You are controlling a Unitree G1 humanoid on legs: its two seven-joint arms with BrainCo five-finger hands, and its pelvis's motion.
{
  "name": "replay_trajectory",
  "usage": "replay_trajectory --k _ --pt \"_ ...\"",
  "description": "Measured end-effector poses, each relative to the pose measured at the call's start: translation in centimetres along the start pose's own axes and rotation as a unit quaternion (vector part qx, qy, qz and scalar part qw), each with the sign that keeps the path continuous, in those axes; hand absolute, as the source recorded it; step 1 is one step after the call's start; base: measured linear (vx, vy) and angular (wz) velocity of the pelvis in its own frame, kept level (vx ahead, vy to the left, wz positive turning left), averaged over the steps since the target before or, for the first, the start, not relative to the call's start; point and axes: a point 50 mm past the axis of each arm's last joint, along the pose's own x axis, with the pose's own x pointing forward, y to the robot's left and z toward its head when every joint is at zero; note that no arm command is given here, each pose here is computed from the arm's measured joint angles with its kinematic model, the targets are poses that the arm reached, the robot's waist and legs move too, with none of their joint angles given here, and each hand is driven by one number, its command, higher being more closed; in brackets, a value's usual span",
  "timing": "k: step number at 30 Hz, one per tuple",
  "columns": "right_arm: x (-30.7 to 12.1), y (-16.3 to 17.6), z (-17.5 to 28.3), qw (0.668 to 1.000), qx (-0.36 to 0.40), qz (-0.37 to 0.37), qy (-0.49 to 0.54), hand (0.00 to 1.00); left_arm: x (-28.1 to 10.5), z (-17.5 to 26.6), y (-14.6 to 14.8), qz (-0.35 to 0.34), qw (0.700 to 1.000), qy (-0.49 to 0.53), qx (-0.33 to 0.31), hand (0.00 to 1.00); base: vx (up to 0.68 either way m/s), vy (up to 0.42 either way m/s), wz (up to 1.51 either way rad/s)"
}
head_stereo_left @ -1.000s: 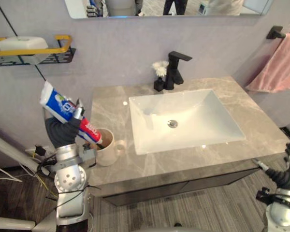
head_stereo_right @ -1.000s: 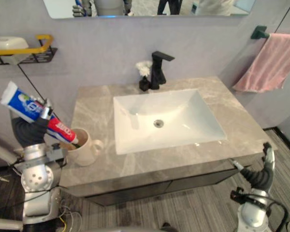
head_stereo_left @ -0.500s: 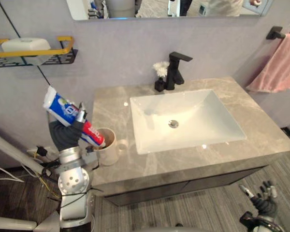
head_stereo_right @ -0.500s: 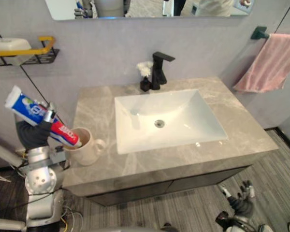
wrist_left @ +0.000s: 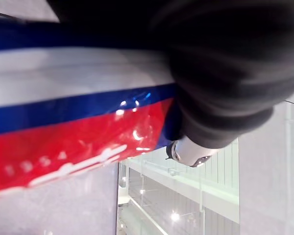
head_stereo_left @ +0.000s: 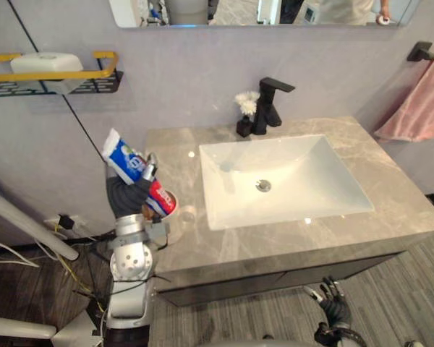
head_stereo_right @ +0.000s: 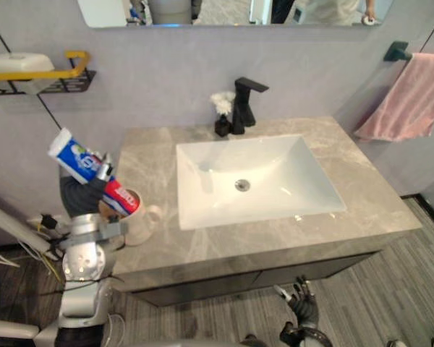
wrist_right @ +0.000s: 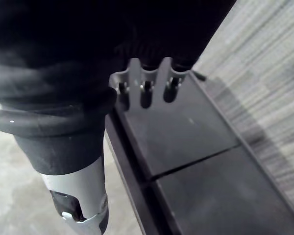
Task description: Organize washtable
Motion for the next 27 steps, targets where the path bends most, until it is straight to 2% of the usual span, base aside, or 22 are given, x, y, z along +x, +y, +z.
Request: replay_trajectory --k 6,7,13,27 --pt "0.4 1.0 -2.0 0.998 -0.020 0.035 0.056 0.00 0.4 -1.1 -1.3 -0.030 0.999 0.015 -0.002 1.00 0.00 -0.028 0.07" --pt "0.4 1.0 -2.4 0.997 -0.021 0.037 0.064 0.00 0.3 -1.3 -1.6 -0.037 0.999 0.023 -0.001 0.00 -0.02 -0.029 0.06" --pt "0.4 1.2 -3.3 0.994 -0.036 0.052 0.089 0.00 0.0 -2.0 -2.2 -0.059 0.997 0.039 0.007 0.00 -0.03 -0.022 0.05" --pt "0.4 0.8 -3.9 0.993 -0.031 0.048 0.105 0.00 0.8 -1.2 -2.4 -0.064 0.998 0.014 0.006 0.00 -0.03 -0.016 0.03"
